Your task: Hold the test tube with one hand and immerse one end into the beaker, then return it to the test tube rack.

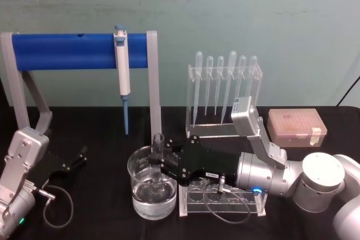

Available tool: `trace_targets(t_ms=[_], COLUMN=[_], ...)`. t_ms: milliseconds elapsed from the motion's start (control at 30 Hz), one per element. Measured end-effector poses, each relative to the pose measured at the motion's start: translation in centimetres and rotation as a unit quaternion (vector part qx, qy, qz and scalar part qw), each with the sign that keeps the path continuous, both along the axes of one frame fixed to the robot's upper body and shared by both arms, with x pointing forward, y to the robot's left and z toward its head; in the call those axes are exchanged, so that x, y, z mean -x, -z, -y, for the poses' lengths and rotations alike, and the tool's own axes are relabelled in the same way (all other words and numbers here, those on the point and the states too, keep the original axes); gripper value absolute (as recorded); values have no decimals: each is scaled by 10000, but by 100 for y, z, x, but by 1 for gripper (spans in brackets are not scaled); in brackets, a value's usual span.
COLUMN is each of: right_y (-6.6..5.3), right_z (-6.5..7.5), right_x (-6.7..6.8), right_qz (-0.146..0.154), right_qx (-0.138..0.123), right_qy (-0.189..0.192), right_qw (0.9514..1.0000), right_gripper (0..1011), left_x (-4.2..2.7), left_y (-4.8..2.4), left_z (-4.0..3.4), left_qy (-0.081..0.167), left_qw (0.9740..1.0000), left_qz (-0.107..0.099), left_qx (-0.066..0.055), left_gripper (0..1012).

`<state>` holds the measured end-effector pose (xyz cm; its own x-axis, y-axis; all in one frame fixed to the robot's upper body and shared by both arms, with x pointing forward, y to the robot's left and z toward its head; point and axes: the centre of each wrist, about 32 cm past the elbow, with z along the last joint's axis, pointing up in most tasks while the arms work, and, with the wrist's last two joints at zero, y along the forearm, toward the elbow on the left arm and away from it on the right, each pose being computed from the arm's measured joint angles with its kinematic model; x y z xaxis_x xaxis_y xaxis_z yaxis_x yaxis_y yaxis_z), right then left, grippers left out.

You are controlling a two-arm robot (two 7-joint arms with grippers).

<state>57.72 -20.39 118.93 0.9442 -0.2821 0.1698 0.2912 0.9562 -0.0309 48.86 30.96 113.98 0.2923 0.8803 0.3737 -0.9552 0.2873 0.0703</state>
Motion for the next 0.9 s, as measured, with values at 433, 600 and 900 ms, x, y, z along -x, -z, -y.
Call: trace_targets(t_ms=[433,600,900], right_y=[0,0,0], right_z=[0,0,0], right_x=[0,0,0], right_qz=[0,0,0], right_qx=[0,0,0], right_qy=[0,0,0], right_qw=[10000,10000,10000], right_gripper=[224,225,224], left_x=[0,0,0], left_y=[0,0,0], left_z=[0,0,0], left_qy=[0,0,0], left_qw=[10000,10000,10000], left_qz=[0,0,0], left_qx=[0,0,0], left_gripper=[1000,1000,1000])
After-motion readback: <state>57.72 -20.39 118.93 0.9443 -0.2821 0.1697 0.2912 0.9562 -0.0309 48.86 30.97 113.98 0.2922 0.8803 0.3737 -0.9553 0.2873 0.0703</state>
